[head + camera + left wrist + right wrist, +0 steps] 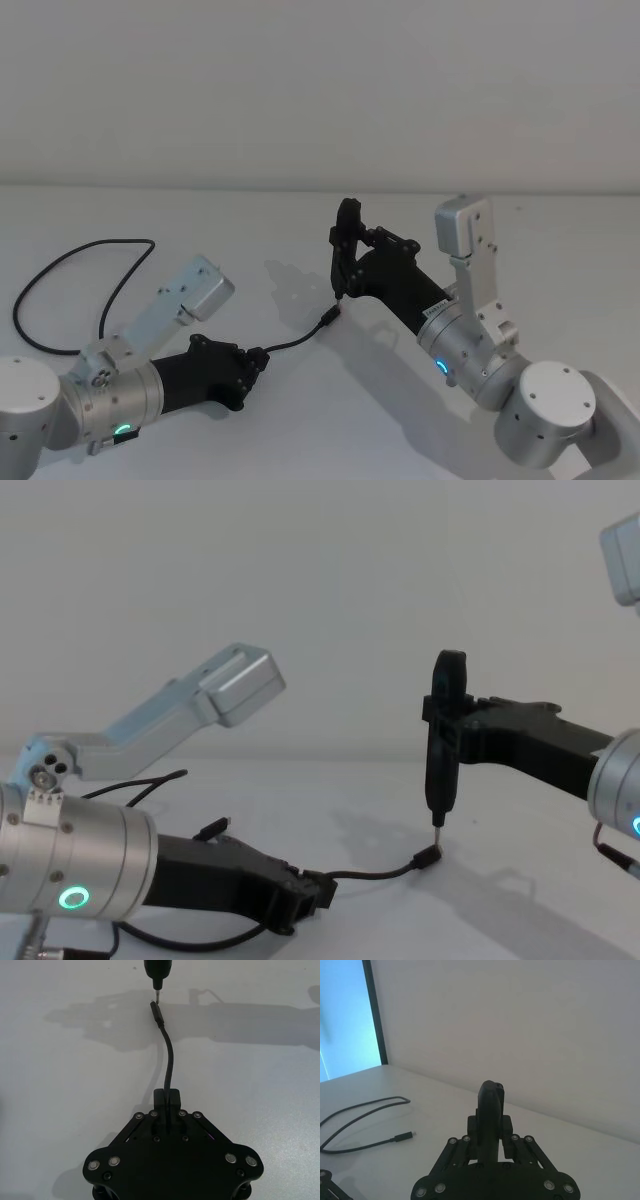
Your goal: Pick up the data cable with the one hand.
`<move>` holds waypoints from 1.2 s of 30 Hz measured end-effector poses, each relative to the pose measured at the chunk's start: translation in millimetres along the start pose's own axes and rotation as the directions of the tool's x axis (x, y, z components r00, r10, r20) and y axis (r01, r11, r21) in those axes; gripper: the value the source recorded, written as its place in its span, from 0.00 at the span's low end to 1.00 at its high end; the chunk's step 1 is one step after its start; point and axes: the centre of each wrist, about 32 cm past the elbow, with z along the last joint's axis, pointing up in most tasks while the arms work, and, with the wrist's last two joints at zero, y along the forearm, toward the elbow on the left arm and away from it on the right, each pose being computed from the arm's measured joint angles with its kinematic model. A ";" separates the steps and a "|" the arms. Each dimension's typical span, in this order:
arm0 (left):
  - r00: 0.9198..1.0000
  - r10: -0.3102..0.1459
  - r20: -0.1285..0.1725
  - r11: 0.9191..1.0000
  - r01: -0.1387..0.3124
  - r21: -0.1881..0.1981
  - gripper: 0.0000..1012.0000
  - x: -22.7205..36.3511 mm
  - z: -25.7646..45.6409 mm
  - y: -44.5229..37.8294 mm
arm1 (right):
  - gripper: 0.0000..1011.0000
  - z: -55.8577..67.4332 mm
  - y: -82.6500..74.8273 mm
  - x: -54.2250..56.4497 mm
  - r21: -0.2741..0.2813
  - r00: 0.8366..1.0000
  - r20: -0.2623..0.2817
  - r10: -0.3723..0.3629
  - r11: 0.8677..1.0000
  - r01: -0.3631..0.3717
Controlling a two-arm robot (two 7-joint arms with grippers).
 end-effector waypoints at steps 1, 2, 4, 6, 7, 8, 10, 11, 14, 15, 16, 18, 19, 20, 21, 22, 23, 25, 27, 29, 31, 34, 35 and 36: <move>1.000 0.000 0.000 1.000 0.000 0.000 0.04 0.0 0.0 0.0 | 0.27 -0.5 0.8 0.2 0.000 1.000 0.000 0.002 1.000 -0.002; 1.000 0.000 0.000 1.000 0.000 0.000 0.04 0.0 0.0 0.0 | 0.27 -0.8 1.2 0.4 0.000 1.000 0.000 0.002 1.000 -0.002; 1.000 0.000 0.000 1.000 0.000 0.000 0.04 0.0 0.0 0.0 | 0.27 -1.3 2.5 1.1 0.000 1.000 0.002 0.002 1.000 -0.002; 1.000 0.000 0.000 1.000 0.000 0.000 0.04 0.0 0.0 0.0 | 0.27 -1.5 3.2 1.6 0.001 1.000 0.003 0.003 1.000 -0.003; 1.000 0.000 0.000 1.000 0.000 0.000 0.04 0.0 0.0 0.0 | 0.27 -1.7 4.1 2.3 0.002 1.000 0.003 0.003 1.000 -0.003; 1.000 0.000 0.000 1.000 0.000 0.000 0.04 0.0 0.0 0.0 | 0.27 -1.9 4.4 2.6 0.002 1.000 0.004 0.003 1.000 -0.003; 1.000 0.000 0.000 1.000 0.000 0.000 0.04 0.0 0.0 0.0 | 0.27 -2.3 5.4 3.3 0.002 1.000 0.004 0.004 1.000 -0.004; 1.000 0.000 0.000 1.000 0.000 0.000 0.04 0.0 0.0 0.0 | 0.27 -2.4 5.8 3.6 0.002 1.000 0.003 0.004 1.000 -0.004; 1.000 0.000 0.000 1.000 0.000 0.000 0.04 0.0 0.0 0.0 | 0.27 -2.9 6.9 4.4 0.004 1.000 0.004 0.005 1.000 -0.005; 1.000 0.000 0.000 1.000 0.000 0.000 0.04 0.0 0.0 0.0 | 0.27 -3.1 7.2 4.7 0.003 1.000 0.004 0.005 1.000 -0.005; 1.000 0.000 0.000 1.000 0.000 0.000 0.04 0.0 0.0 0.0 | 0.27 -3.2 7.5 4.7 0.004 1.000 0.003 0.006 1.000 -0.006; 1.000 0.000 0.000 1.000 0.000 0.000 0.04 0.0 0.0 0.0 | 0.27 -3.6 8.1 5.1 0.003 1.000 0.003 0.008 1.000 -0.008; 1.000 0.000 0.000 1.000 0.000 0.000 0.04 0.0 0.0 0.0 | 0.27 -3.8 8.4 5.1 0.002 1.000 0.002 0.008 1.000 -0.008; 1.000 0.000 0.000 1.000 0.000 0.000 0.04 0.0 0.0 0.0 | 0.27 -4.1 8.6 5.1 0.002 1.000 0.002 0.009 1.000 -0.009; 1.000 0.000 0.000 1.000 0.000 0.000 0.04 0.0 0.0 0.0 | 0.27 -4.3 8.8 5.1 0.002 1.000 0.001 0.009 1.000 -0.009; 1.000 0.000 0.000 1.000 0.000 0.000 0.04 0.0 0.0 0.0 | 0.27 -4.5 9.0 5.3 0.001 1.000 0.001 0.010 1.000 -0.010; 1.000 0.000 0.000 1.000 0.000 0.000 0.04 0.0 0.0 0.0 | 0.27 -4.5 9.0 5.3 0.001 1.000 0.001 0.010 1.000 -0.010; 1.000 0.000 0.000 1.000 0.000 0.000 0.04 0.0 0.0 0.0 | 0.27 -5.0 9.3 5.3 0.000 1.000 0.000 0.011 1.000 -0.011; 1.000 0.000 0.000 1.000 0.000 0.000 0.04 0.0 0.0 0.0 | 0.27 -5.2 9.6 5.3 0.000 1.000 -0.001 0.013 1.000 -0.013; 1.000 0.000 0.000 1.000 0.000 0.000 0.04 0.0 0.0 0.0 | 0.27 -5.5 10.1 5.2 -0.001 1.000 -0.001 0.015 1.000 -0.015; 1.000 0.000 0.000 1.000 0.000 0.000 0.04 0.0 0.0 0.0 | 0.27 -5.9 10.2 5.1 -0.002 1.000 -0.001 0.015 1.000 -0.015; 1.000 0.000 0.000 1.000 0.000 0.000 0.04 0.0 0.0 0.0 | 0.27 -6.3 10.5 5.1 -0.003 1.000 0.000 0.017 1.000 -0.017; 1.000 0.000 0.000 1.000 0.000 0.000 0.04 0.0 0.0 0.0 | 0.27 -6.3 10.5 5.1 -0.003 1.000 0.000 0.017 1.000 -0.017; 1.000 0.000 0.000 1.000 0.000 0.000 0.04 0.0 0.0 0.0 | 0.27 -6.4 10.6 5.1 -0.004 1.000 0.001 0.017 1.000 -0.017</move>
